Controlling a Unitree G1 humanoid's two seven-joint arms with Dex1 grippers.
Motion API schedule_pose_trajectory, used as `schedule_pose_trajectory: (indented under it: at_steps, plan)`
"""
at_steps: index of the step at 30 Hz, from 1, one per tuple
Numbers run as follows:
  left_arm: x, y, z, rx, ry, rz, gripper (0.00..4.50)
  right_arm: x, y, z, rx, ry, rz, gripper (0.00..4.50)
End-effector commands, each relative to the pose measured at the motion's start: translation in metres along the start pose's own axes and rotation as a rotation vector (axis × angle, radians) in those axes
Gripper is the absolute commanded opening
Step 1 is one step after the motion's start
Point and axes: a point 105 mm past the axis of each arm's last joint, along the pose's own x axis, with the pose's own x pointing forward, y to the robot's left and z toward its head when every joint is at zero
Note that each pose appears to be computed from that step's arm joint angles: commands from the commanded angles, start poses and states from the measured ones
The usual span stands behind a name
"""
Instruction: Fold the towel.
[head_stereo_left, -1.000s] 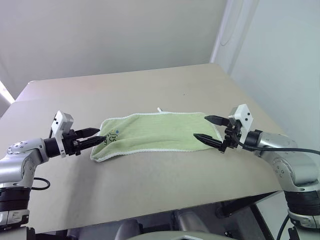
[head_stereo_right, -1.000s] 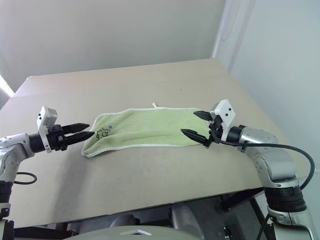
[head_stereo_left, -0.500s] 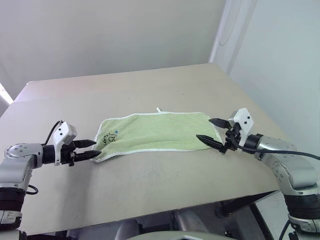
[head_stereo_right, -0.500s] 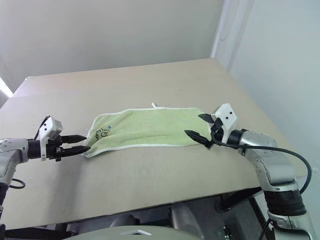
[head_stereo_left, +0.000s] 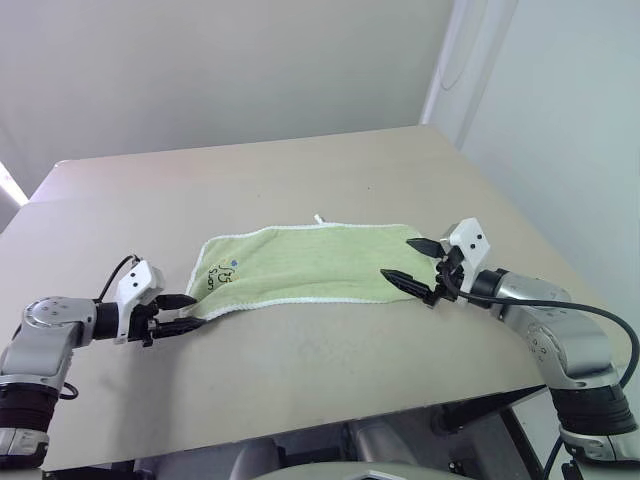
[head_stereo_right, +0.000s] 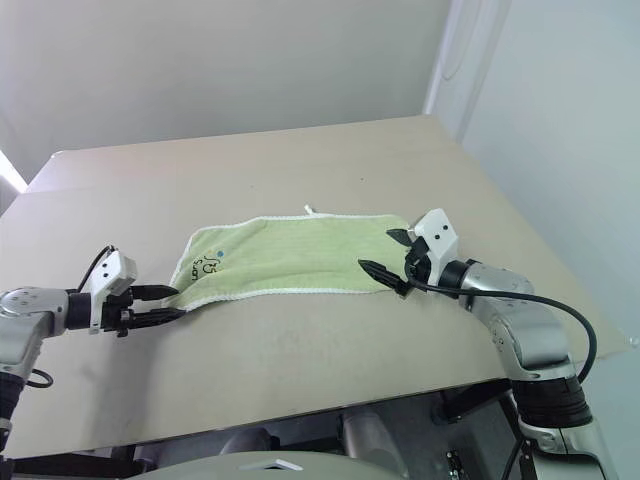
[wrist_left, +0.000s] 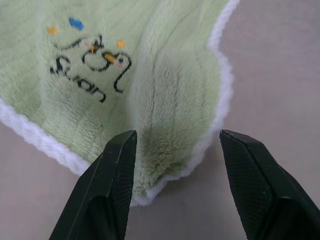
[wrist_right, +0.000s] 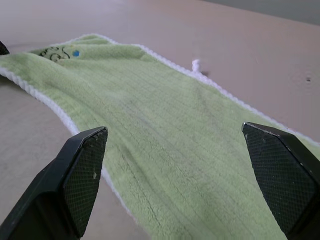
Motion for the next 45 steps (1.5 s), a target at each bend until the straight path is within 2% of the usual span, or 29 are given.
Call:
schedule_pose_trajectory:
  at_steps: [1, 4, 6, 7, 9, 15, 18, 20, 24, 27, 31, 36, 45]
  plan:
    - [0.006, 0.010, -0.002, 0.044, 0.011, 0.023, 2.78, -0.007, -0.005, 0.017, -0.056, -0.032, -0.032, 4.50]
    - [0.017, 0.019, -0.012, 0.059, 0.028, 0.052, 2.78, -0.010, -0.008, 0.018, -0.057, -0.033, -0.051, 4.50]
    - [0.024, 0.023, -0.010, 0.058, 0.005, 0.065, 2.78, -0.011, -0.010, 0.017, -0.059, -0.027, -0.067, 4.50]
    - [0.026, 0.025, -0.009, 0.051, -0.011, 0.063, 2.62, -0.011, -0.011, 0.016, -0.061, -0.024, -0.076, 4.50]
    - [0.029, 0.021, -0.009, 0.040, -0.024, 0.019, 2.19, -0.012, -0.011, 0.015, -0.066, -0.017, -0.084, 4.50]
    - [0.019, 0.019, 0.007, -0.039, -0.105, -0.088, 0.05, -0.026, -0.014, 0.005, -0.028, 0.035, -0.100, 4.50]
    - [0.013, 0.022, 0.016, -0.054, -0.127, -0.104, 0.02, -0.032, -0.010, -0.002, 0.010, 0.080, -0.081, 4.50]
    - [0.009, 0.027, 0.031, -0.066, -0.171, -0.102, 0.02, -0.039, -0.006, -0.016, 0.063, 0.174, -0.065, 4.50]
    - [0.010, 0.043, 0.074, -0.060, -0.255, -0.029, 0.02, -0.051, -0.014, -0.036, 0.148, 0.257, -0.117, 4.50]
    - [0.014, 0.054, 0.090, -0.076, -0.288, 0.045, 0.02, -0.057, -0.023, -0.057, 0.186, 0.321, -0.180, 4.50]
    - [0.023, 0.052, 0.093, -0.065, -0.285, 0.058, 0.02, -0.057, -0.037, -0.078, 0.200, 0.370, -0.276, 4.50]
    - [0.030, 0.047, 0.089, -0.046, -0.262, 0.048, 0.02, -0.050, -0.037, -0.087, 0.204, 0.380, -0.274, 4.50]
    - [0.028, 0.048, 0.089, -0.039, -0.277, 0.068, 0.02, -0.026, -0.026, -0.072, 0.157, 0.319, -0.169, 4.50]
